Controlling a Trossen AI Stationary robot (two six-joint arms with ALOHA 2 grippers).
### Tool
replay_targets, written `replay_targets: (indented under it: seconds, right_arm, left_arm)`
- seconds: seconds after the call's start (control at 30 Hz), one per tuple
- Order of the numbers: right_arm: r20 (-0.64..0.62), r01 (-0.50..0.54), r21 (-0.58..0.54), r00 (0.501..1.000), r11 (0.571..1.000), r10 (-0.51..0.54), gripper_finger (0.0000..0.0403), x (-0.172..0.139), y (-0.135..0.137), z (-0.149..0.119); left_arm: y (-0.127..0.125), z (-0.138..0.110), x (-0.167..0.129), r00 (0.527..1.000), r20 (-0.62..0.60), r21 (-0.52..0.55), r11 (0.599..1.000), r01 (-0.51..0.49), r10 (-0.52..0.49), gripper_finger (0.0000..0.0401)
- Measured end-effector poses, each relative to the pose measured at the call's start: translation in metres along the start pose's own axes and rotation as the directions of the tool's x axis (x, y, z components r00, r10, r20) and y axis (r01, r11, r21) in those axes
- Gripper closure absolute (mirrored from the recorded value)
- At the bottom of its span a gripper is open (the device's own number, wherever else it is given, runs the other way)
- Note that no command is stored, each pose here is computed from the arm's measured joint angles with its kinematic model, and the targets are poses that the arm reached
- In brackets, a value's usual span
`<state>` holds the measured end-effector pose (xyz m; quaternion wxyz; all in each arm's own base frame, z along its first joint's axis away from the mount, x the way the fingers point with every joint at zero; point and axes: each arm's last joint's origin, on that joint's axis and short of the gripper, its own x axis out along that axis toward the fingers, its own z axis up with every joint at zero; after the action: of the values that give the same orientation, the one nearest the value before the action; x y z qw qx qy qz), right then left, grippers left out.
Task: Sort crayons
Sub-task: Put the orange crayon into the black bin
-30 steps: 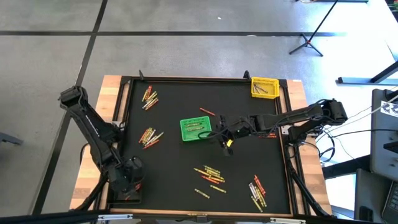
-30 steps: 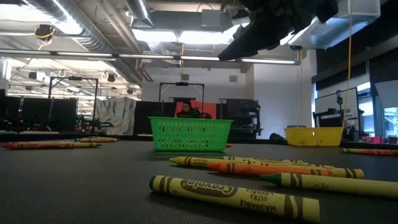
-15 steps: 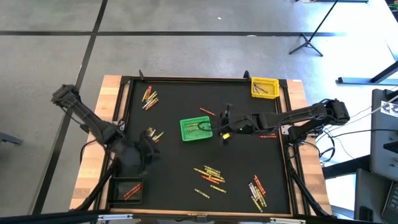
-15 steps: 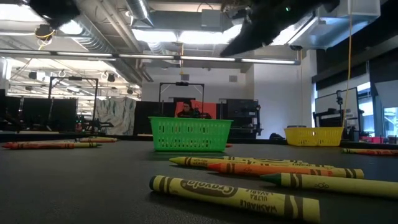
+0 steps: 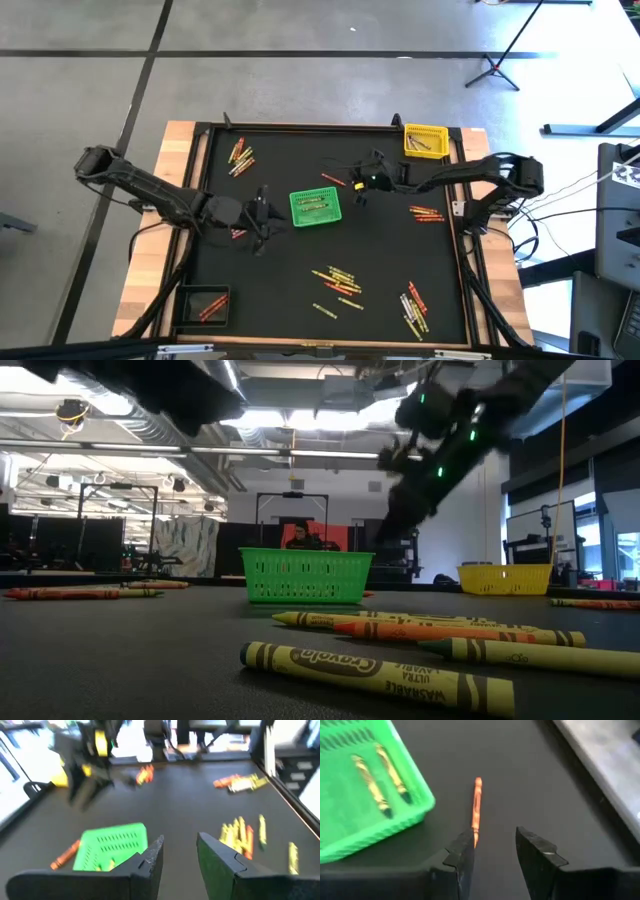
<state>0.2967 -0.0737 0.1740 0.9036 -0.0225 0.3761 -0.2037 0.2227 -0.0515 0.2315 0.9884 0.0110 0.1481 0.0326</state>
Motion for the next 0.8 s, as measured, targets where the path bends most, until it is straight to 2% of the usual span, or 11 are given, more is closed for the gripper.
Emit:
replay_targets:
  seconds: [0.17,0.3,0.4,0.53,0.8]
  right_arm:
    - [-0.017,-0.019,0.065,1.000,0.998,0.020,0.0235,0.027,-0.007,-0.014]
    - [0.010,-0.095,0.083,0.995,0.992,0.095,0.0198,0.041,-0.006,-0.017]
    - [0.022,-0.099,0.060,0.995,0.993,0.098,0.0184,0.047,-0.006,-0.018]
    - [0.048,-0.095,0.062,0.995,0.994,0.092,0.0187,0.048,-0.006,-0.016]
    - [0.031,-0.057,0.067,0.998,0.996,0.055,0.0220,0.050,-0.007,-0.018]
  left_arm:
    - [0.017,-0.003,0.002,0.988,0.137,-0.031,0.998,-0.062,0.066,0.0298]
    - [0.021,-0.008,0.003,0.986,0.143,-0.042,0.996,-0.081,0.086,0.0298]
    - [0.021,-0.009,0.004,0.987,0.140,-0.043,0.996,-0.077,0.082,0.0298]
    - [0.019,-0.010,0.004,0.988,0.135,-0.040,0.997,-0.072,0.076,0.0298]
    - [0.016,-0.010,0.004,0.990,0.131,-0.036,0.998,-0.057,0.061,0.0298]
